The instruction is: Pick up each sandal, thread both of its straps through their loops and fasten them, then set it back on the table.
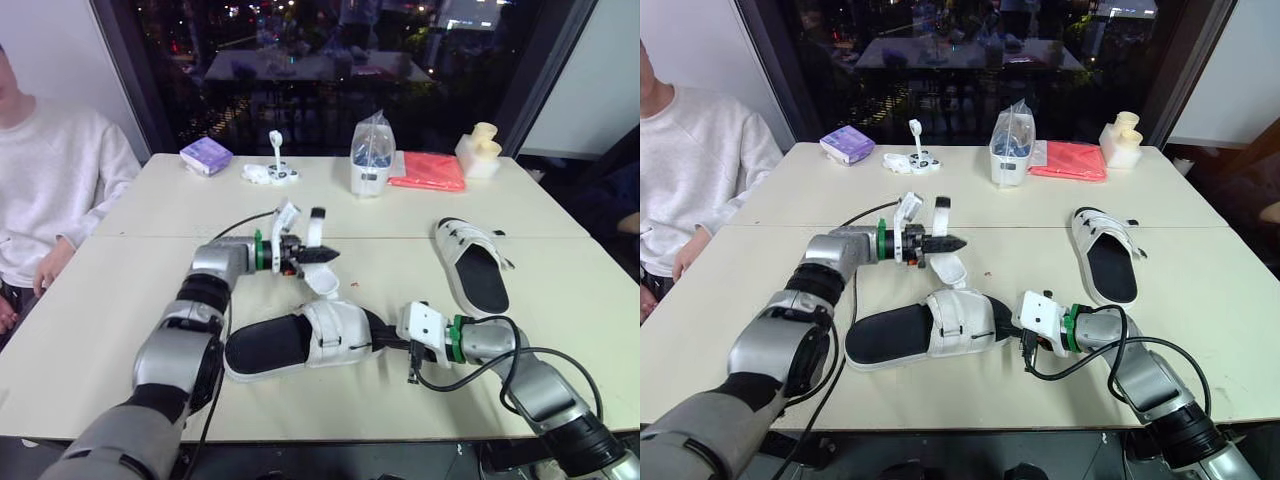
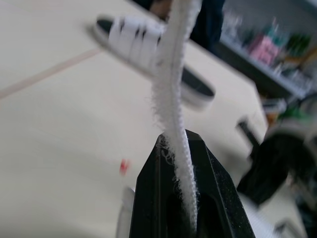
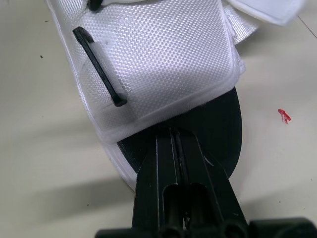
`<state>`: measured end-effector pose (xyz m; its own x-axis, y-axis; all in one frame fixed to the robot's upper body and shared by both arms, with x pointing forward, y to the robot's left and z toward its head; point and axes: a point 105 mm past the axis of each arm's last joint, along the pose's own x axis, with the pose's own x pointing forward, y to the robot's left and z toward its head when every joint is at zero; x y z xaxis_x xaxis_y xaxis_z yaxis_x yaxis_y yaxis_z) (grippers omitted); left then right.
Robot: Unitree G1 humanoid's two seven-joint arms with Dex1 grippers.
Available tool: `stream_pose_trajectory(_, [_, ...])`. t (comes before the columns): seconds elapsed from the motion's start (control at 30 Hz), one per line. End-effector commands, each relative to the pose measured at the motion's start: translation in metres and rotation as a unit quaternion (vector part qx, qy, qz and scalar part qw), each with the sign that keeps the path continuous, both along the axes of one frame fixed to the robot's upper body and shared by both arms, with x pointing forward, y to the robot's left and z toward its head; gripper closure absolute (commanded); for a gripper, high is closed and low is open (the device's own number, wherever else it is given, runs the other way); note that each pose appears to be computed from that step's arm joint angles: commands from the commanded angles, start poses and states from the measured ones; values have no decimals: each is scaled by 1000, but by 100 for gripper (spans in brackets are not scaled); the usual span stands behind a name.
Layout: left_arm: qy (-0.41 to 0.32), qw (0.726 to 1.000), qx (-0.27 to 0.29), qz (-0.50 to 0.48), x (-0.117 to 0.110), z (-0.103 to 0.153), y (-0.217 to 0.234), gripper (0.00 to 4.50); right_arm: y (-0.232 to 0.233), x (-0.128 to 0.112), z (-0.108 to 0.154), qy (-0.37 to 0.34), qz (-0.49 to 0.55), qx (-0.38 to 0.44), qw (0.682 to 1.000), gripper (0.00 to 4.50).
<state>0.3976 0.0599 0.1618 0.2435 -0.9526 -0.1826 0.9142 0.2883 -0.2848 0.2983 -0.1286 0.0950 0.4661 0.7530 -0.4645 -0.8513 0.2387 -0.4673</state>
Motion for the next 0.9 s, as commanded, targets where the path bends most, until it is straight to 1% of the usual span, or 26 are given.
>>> stream_pose_trajectory(0.03, [-33, 999, 21, -16, -4, 7, 5, 448, -7, -3, -27, 49, -16, -27, 998, 450])
stream_pose_trajectory(0.13, [-26, 999, 18, -12, -6, 7, 11, 448, -8, -3, -27, 49, -14, -28, 998, 450])
stream_pose_trajectory(0.23, [-34, 999, 14, -6, -6, 13, 13, 448, -9, -3, -27, 50, -12, -32, 998, 450])
stream_pose_trajectory(0.27, [-38, 999, 4, -14, -9, 21, 10, 448, -9, -2, -27, 50, -12, -32, 998, 450])
stream_pose_trajectory(0.33, [-59, 997, -22, -49, -22, 42, 0, 448, -9, -2, -27, 49, -11, -33, 998, 450])
stream_pose_trajectory(0.4, [-87, 992, -38, -88, -39, 58, -10, 448, -10, -2, -27, 49, -10, -34, 998, 450])
stream_pose_trajectory(0.47, [-107, 987, -46, -111, -52, 66, -16, 448, -9, -1, -27, 49, -9, -34, 998, 450])
stream_pose_trajectory(0.57, [-158, 971, -36, -174, -84, 71, -31, 448, -9, -2, -27, 50, -7, -34, 998, 450])
stream_pose_trajectory(0.63, [-187, 960, -14, -208, -100, 66, -38, 448, -9, -2, -27, 51, -6, -35, 998, 450])
stream_pose_trajectory(0.7, [-236, 940, 36, -242, -112, 49, -42, 448, -8, -2, -28, 52, -5, -35, 998, 450])
stream_pose_trajectory(0.73, [-267, 926, 64, -258, -116, 38, -43, 448, -8, -3, -29, 53, -4, -35, 998, 450])
stream_pose_trajectory(0.77, [-289, 916, 82, -266, -117, 28, -44, 448, -7, -3, -29, 54, -3, -35, 998, 450])
stream_pose_trajectory(0.9, [-349, 885, 121, -283, -118, -1, -53, 448, -6, -4, -32, 57, 0, -36, 998, 450])
